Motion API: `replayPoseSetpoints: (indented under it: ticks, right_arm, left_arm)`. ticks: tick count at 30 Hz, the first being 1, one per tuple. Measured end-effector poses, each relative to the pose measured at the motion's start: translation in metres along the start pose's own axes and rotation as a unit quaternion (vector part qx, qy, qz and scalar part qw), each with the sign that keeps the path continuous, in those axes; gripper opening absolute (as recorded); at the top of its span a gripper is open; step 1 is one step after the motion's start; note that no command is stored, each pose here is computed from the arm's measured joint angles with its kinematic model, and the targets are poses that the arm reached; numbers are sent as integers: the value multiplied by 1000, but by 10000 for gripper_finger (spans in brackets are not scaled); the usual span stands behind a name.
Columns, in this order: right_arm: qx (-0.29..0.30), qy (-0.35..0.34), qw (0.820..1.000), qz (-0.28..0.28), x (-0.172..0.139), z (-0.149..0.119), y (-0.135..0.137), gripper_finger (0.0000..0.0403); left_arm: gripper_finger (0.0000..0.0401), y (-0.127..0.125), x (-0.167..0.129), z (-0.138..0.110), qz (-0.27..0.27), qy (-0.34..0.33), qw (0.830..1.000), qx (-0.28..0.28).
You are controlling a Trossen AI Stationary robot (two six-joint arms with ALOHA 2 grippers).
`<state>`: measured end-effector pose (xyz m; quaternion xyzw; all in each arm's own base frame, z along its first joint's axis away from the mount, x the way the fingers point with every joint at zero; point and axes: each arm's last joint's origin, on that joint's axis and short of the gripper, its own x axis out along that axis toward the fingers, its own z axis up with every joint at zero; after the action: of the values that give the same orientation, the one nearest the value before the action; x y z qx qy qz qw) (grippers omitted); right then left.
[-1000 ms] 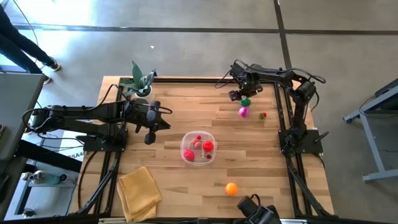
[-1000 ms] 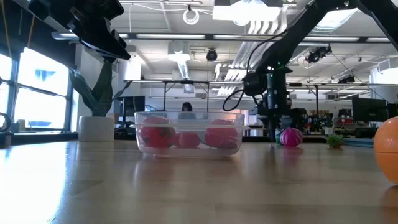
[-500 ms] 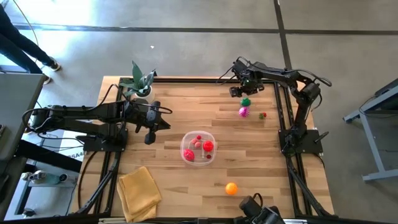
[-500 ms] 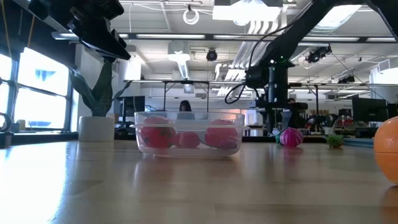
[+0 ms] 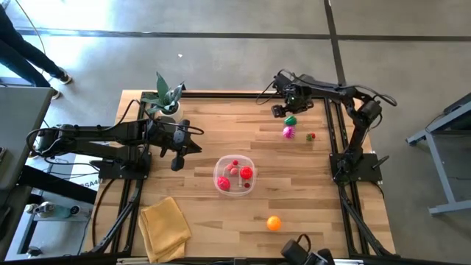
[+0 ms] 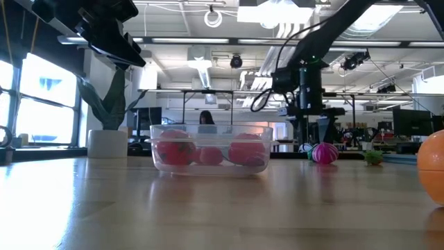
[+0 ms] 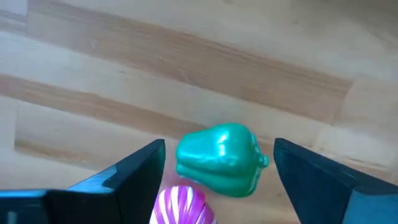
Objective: Pick and placing Produce into tupperware
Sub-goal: Put the green bell pepper into the transparent container
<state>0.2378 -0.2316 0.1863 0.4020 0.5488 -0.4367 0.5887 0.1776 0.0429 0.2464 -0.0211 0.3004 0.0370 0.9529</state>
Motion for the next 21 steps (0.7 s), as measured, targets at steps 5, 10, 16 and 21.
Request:
replayPoseSetpoints:
  ticks: [5, 10, 16, 21]
  right_arm:
    - [-5, -10, 1000, -25, 0, -6, 6, 310]
    - [8, 10, 1000, -14, 20, -16, 0, 325]
    - [21, -22, 998, 51, 29, -22, -10, 333]
    - [33, -27, 997, 66, 34, -25, -19, 333]
  left_arm:
    - [26, 0, 0, 0, 0, 0, 1000, 0]
    - [26, 0, 0, 0, 0, 0, 1000, 0]
    - [26, 0, 0, 0, 0, 0, 1000, 0]
    - [26, 0, 0, 0, 0, 0, 1000, 0]
